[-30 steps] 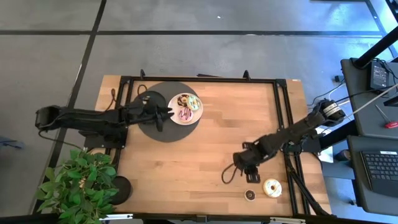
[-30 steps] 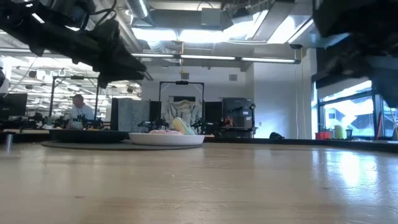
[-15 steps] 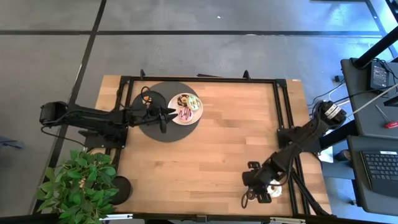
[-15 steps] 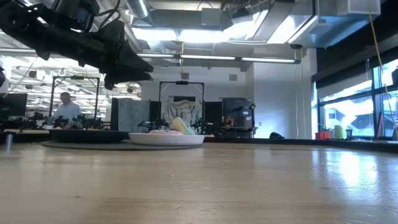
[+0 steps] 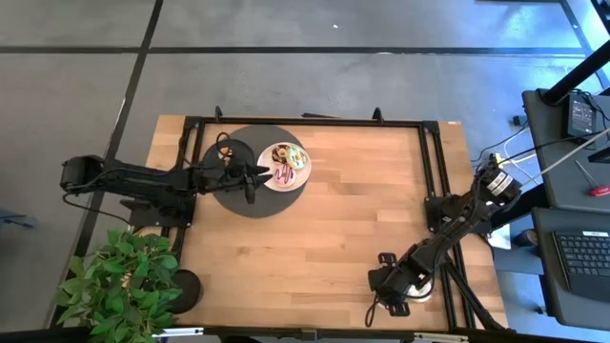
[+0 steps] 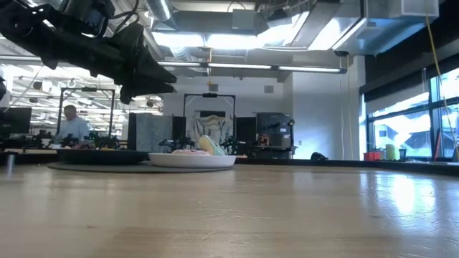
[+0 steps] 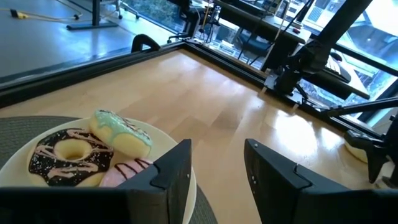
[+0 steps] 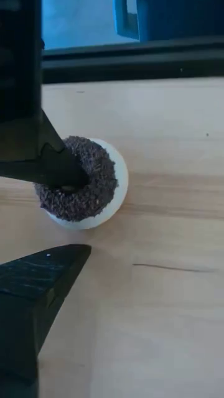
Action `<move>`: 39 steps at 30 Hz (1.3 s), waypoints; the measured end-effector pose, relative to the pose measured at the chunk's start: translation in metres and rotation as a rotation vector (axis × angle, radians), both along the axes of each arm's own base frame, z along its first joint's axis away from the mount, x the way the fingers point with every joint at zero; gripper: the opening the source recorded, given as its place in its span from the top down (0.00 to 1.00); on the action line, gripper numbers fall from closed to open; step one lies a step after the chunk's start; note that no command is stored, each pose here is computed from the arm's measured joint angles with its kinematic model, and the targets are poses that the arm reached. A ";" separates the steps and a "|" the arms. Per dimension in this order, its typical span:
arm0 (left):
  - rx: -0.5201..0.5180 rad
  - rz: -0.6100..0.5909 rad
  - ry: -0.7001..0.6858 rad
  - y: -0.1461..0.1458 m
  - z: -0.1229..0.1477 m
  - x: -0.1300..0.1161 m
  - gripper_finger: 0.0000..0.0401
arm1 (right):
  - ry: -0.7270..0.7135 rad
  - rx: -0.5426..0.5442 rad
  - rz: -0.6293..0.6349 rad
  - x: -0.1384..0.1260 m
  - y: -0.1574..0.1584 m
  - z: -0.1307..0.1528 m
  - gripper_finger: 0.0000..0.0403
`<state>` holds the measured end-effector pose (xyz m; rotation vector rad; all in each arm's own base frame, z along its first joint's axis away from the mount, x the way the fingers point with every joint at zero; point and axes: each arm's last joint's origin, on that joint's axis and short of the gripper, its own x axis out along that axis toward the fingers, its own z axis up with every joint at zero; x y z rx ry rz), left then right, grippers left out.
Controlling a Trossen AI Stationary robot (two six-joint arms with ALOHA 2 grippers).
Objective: Pick & Place donuts
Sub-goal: Put the small dark brown donut on the black plate
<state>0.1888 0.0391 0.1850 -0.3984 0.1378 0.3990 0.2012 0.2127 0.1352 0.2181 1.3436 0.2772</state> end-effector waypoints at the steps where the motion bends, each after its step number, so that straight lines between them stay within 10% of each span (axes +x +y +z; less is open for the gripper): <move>1: 0.000 -0.001 0.001 0.000 0.000 0.000 0.64 | 0.003 -0.002 -0.003 0.000 0.000 -0.001 0.59; 14: -0.008 -0.035 -0.002 -0.001 0.000 0.000 0.64 | 0.041 -0.027 0.054 0.011 -0.002 0.018 0.97; 29: -0.034 -0.190 -0.018 -0.005 0.001 0.002 0.63 | -0.477 -1.021 -0.163 0.128 -0.123 0.113 0.89; 39: 0.418 -0.135 -0.067 -0.019 0.015 0.010 0.69 | -0.727 -1.178 -0.332 0.185 -0.204 0.138 0.94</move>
